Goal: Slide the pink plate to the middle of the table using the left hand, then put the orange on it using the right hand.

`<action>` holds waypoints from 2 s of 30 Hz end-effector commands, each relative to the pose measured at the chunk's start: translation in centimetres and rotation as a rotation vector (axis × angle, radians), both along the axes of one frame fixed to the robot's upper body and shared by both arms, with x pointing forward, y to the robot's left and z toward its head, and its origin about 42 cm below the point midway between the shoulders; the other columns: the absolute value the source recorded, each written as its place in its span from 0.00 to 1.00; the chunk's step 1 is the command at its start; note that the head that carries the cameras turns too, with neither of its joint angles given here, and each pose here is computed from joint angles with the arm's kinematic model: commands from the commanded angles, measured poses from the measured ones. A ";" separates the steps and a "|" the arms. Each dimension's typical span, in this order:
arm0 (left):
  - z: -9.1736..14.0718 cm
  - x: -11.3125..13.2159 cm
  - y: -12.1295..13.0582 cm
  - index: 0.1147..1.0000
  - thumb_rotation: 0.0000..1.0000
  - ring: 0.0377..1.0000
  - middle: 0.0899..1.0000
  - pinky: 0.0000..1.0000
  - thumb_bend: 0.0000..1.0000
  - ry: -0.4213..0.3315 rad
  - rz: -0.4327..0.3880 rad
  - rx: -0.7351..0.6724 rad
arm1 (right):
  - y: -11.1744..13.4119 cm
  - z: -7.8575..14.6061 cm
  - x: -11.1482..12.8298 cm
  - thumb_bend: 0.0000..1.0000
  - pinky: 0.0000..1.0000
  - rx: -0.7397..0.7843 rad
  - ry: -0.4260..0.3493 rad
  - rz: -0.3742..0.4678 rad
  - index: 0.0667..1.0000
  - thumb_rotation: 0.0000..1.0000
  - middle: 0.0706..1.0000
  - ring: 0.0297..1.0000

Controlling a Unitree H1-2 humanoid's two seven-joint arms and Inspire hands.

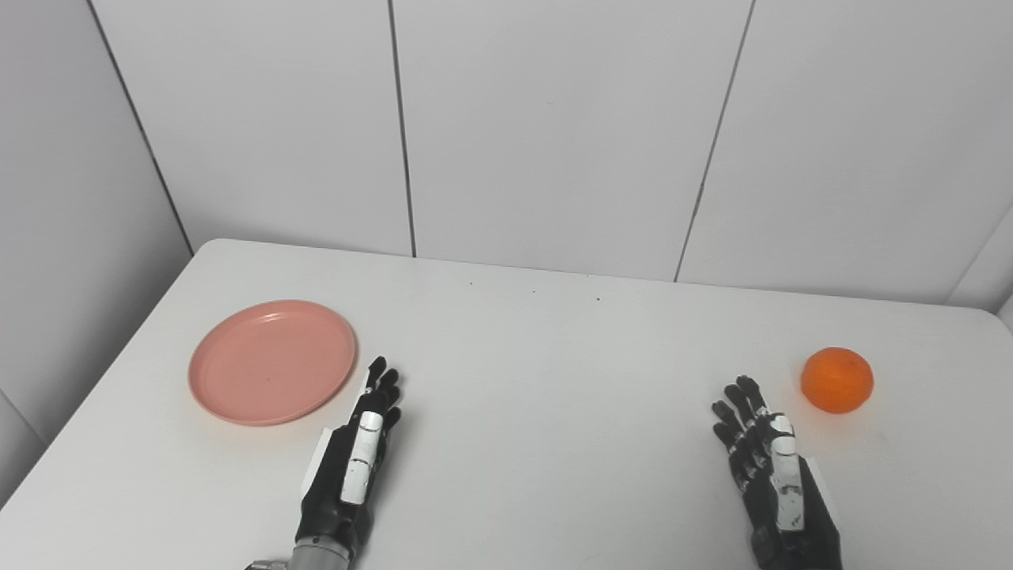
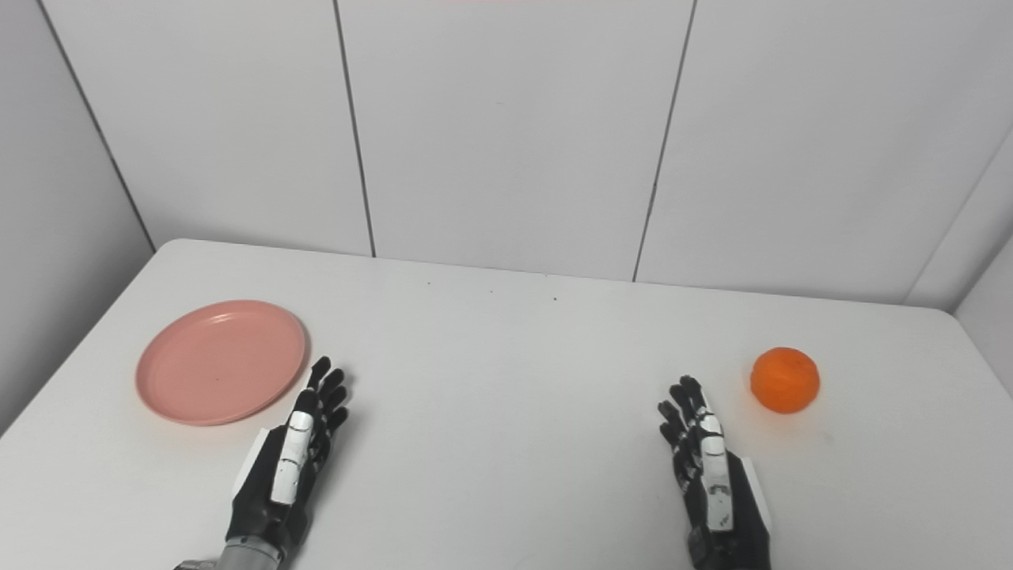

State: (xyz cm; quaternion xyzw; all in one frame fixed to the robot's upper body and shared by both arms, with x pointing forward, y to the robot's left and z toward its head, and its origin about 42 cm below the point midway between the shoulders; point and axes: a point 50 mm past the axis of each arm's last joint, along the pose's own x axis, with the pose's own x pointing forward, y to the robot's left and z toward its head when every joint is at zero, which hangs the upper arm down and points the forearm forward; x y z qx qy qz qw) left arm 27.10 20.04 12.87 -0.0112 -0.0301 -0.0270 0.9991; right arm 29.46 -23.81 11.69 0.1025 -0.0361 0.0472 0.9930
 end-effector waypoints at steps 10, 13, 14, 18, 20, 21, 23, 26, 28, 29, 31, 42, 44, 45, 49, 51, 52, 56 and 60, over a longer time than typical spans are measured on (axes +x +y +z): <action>0.1 1.0 -3.9 1.00 1.00 1.00 0.98 1.00 0.73 -0.039 -0.009 0.033 | -4.2 -2.3 0.0 0.68 1.00 0.026 0.052 0.014 1.00 1.00 1.00 0.98; 0.0 1.1 -4.1 1.00 1.00 1.00 0.98 1.00 0.71 -0.041 -0.013 0.044 | -4.4 -2.5 0.1 0.67 1.00 0.021 0.053 0.012 1.00 1.00 0.99 0.98; -0.1 1.1 -4.1 1.00 1.00 1.00 0.98 1.00 0.70 -0.042 -0.014 0.046 | -4.4 -2.5 0.1 0.67 1.00 0.020 0.052 0.012 1.00 1.00 0.99 0.98; -0.3 1.0 -3.9 1.00 1.00 1.00 0.98 1.00 0.70 -0.041 -0.012 0.059 | -4.2 -2.6 0.0 0.67 1.00 0.016 0.057 0.010 0.99 1.00 0.99 0.98; -0.4 1.0 -3.7 1.00 1.00 1.00 0.98 1.00 0.72 -0.038 -0.012 0.060 | -4.1 -2.6 0.0 0.67 1.00 0.020 0.062 0.007 0.99 1.00 0.99 0.97; -0.4 0.9 -3.7 1.00 1.00 1.00 0.98 1.00 0.72 -0.037 -0.012 0.059 | -4.0 -2.6 0.0 0.67 1.00 0.021 0.060 0.010 0.99 1.00 0.99 0.97; -0.5 0.9 -3.6 1.00 1.00 1.00 0.97 1.00 0.72 -0.038 -0.011 0.056 | -3.9 -2.6 0.0 0.66 1.00 0.021 0.057 0.011 0.99 1.00 0.98 0.97; -0.5 0.9 -3.3 1.00 1.00 1.00 0.97 1.00 0.72 -0.038 -0.011 0.053 | -3.7 -2.6 0.0 0.66 1.00 0.016 0.056 0.010 0.99 1.00 0.98 0.96; -0.6 0.9 -3.1 1.00 1.00 1.00 0.97 1.00 0.70 -0.033 -0.013 0.040 | -3.5 -2.7 0.0 0.66 1.00 0.017 0.059 0.012 0.99 1.00 0.98 0.96; -0.6 0.9 -3.0 1.00 1.00 1.00 0.97 1.00 0.71 -0.029 -0.014 0.031 | -3.4 -2.7 0.0 0.66 1.00 0.017 0.060 0.014 0.99 1.00 0.98 0.96; -0.8 1.0 -2.8 1.00 1.00 1.00 0.97 1.00 0.72 -0.012 -0.018 -0.005 | -3.2 -2.9 -0.1 0.66 1.00 0.011 0.062 0.014 0.98 1.00 0.97 0.95; 0.5 2.1 -3.1 0.96 1.00 0.94 0.93 0.96 0.82 -0.060 -0.038 -0.090 | -2.6 -3.4 -0.2 0.67 1.00 0.028 0.073 0.012 0.99 1.00 0.98 0.96; 1.3 2.8 -3.4 0.96 1.00 0.95 0.93 0.96 0.83 -0.086 -0.048 -0.104 | -2.8 -3.6 -0.1 0.65 1.00 0.020 0.072 0.020 1.00 1.00 0.98 0.97; 1.7 3.1 -3.5 0.96 1.00 0.95 0.93 0.97 0.84 -0.100 -0.051 -0.107 | -2.8 -3.6 0.0 0.65 1.00 0.018 0.072 0.021 1.00 1.00 0.99 0.97; 3.2 4.3 -3.9 0.95 1.00 0.93 0.92 0.95 0.86 -0.141 -0.050 -0.111 | -3.0 -3.9 0.2 0.63 1.00 0.037 0.075 0.016 1.00 1.00 0.98 0.97; 4.2 5.0 -3.9 0.94 1.00 0.91 0.90 0.93 0.88 -0.171 -0.049 -0.112 | -3.1 -4.1 0.3 0.63 1.00 0.041 0.078 0.016 1.00 1.00 0.98 0.96; 4.6 5.4 -4.0 0.94 1.00 0.91 0.90 0.93 0.88 -0.188 -0.056 -0.116 | -3.2 -4.2 0.3 0.63 1.00 0.042 0.079 0.015 0.99 1.00 0.98 0.96; 6.0 6.4 -3.8 0.94 1.00 0.89 0.90 0.85 0.95 -0.240 -0.087 -0.113 | -3.5 -4.4 0.5 0.62 1.00 0.047 0.080 0.017 0.99 1.00 0.98 0.96; 8.0 7.5 -3.2 0.94 1.00 0.89 0.89 0.81 1.00 -0.319 -0.099 -0.103 | -3.7 -4.7 0.6 0.62 1.00 0.040 0.081 0.021 0.99 1.00 0.98 0.96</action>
